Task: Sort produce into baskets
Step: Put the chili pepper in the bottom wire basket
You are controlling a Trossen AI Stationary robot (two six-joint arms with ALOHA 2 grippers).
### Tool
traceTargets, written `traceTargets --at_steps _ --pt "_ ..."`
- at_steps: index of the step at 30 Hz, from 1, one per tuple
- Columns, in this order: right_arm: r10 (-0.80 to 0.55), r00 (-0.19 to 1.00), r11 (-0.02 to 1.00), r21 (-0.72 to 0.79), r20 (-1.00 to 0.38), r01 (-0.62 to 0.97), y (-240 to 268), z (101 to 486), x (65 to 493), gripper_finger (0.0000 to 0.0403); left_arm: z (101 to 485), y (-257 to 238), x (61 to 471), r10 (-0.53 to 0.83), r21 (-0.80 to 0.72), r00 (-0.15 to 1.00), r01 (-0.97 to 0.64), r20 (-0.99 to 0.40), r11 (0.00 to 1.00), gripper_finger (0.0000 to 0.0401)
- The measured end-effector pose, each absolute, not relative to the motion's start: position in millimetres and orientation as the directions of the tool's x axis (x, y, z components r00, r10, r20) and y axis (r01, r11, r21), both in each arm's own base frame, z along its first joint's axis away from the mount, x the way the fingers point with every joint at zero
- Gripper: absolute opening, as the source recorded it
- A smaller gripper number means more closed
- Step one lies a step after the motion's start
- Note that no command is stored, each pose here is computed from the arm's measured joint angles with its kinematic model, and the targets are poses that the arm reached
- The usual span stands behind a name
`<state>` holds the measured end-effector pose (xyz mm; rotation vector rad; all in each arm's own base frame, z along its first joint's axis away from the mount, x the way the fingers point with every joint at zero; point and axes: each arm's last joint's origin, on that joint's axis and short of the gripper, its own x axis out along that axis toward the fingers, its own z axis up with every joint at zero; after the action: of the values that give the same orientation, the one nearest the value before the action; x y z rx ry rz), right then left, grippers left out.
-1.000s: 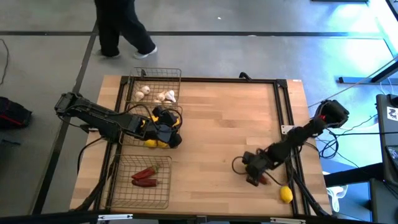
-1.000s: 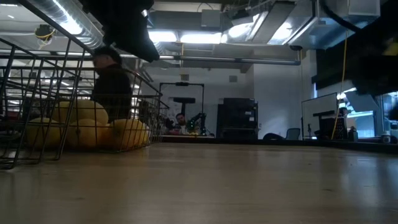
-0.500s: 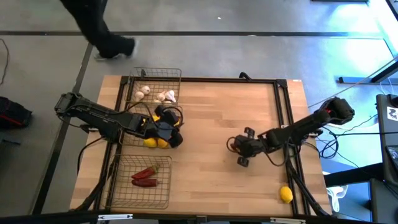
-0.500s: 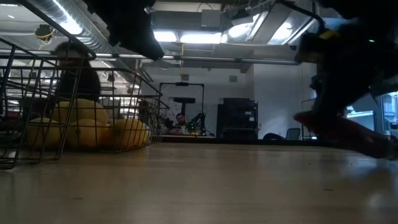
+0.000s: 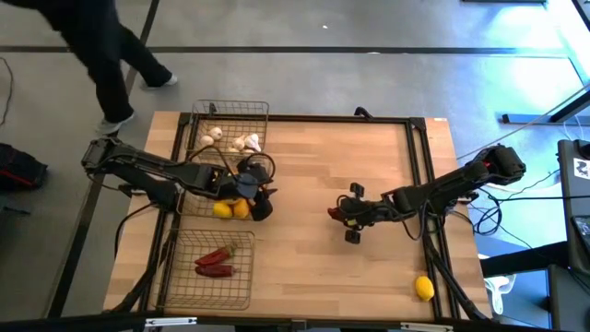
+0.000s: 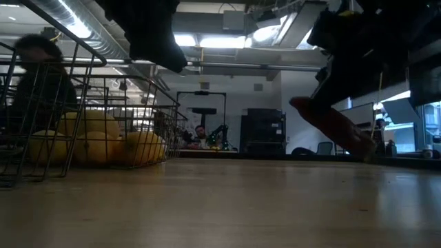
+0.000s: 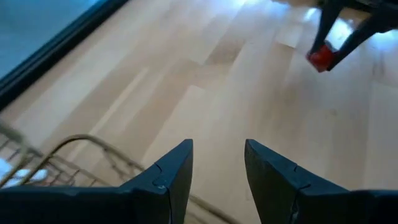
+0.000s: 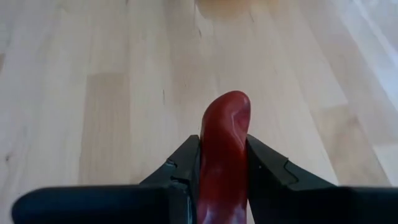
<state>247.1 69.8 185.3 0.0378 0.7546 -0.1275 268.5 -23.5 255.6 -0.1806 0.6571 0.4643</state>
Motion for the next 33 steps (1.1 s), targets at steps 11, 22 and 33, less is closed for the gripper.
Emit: traceTargets --at_steps 11,22,33 --pt "-0.104 0.743 0.993 -0.023 -0.661 0.119 70 188 249 0.0092 256 -26 277 0.335 0.060 0.736 -0.374 -0.588 0.926 0.0117" --pt "-0.105 0.743 0.993 -0.023 -0.661 0.119 70 188 249 0.0092 259 -43 278 0.205 0.261 0.792 -0.060 -0.576 0.964 0.0026" --pt "-0.124 0.746 0.990 -0.037 -0.655 0.133 70 188 249 0.0092 260 -33 281 0.234 0.175 0.791 -0.162 -0.566 0.971 0.0222"
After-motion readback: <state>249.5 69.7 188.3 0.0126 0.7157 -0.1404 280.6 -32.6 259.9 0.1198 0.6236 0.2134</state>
